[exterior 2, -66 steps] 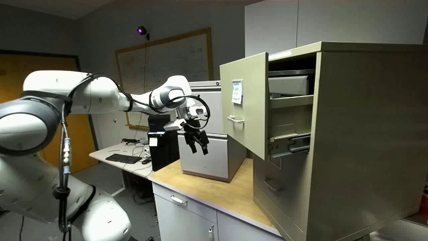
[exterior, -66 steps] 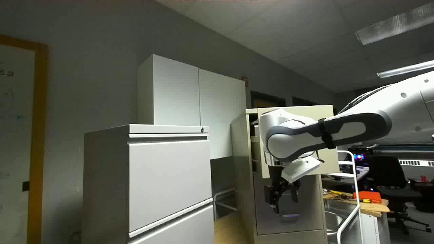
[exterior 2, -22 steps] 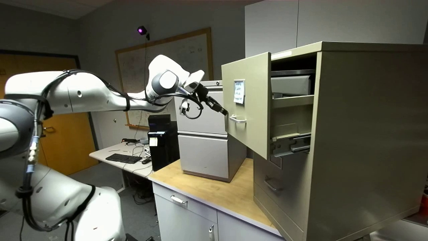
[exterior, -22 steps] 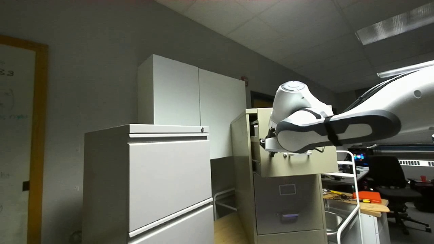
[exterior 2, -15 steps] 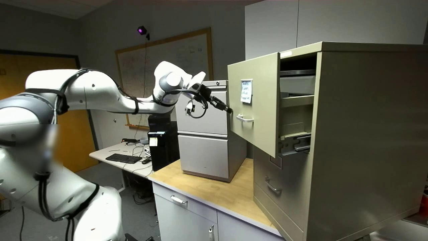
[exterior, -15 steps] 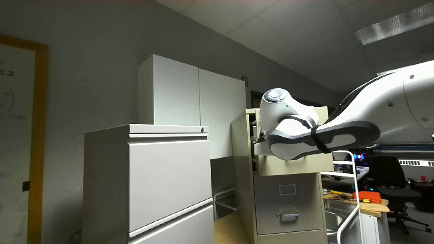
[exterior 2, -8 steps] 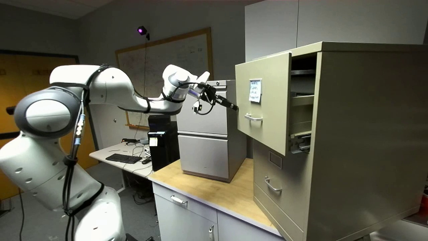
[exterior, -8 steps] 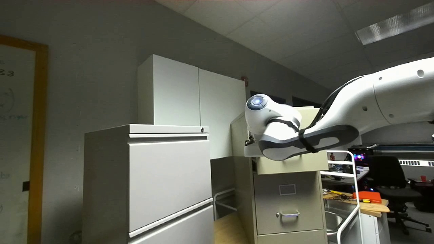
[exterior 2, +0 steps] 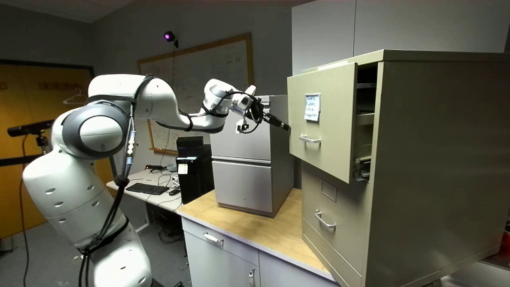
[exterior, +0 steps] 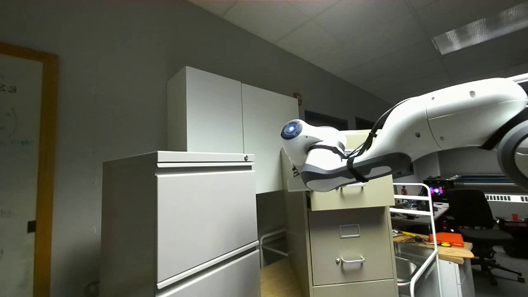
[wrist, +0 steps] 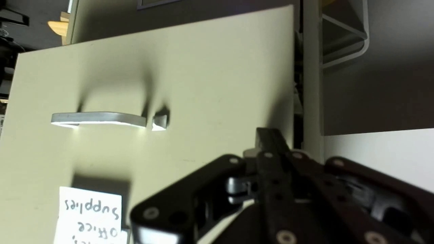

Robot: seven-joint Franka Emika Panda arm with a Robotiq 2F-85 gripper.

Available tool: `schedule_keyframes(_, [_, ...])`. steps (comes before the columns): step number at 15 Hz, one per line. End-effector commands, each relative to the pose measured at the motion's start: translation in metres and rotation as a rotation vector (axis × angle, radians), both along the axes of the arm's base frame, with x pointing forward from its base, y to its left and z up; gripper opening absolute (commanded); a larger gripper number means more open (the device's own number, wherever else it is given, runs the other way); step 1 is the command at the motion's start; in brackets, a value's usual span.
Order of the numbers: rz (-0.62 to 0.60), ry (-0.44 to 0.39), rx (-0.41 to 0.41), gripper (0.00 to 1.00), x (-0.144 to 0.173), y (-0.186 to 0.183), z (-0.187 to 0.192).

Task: Close the top drawer

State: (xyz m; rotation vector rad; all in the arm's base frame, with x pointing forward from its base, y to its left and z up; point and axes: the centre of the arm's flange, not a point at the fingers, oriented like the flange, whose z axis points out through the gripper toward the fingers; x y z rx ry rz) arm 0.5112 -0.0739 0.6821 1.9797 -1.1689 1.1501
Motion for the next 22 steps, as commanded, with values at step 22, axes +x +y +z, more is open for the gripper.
schedule_keyframes(22, [-0.144,0.006,0.020,0.00,0.147,-0.037,0.027])
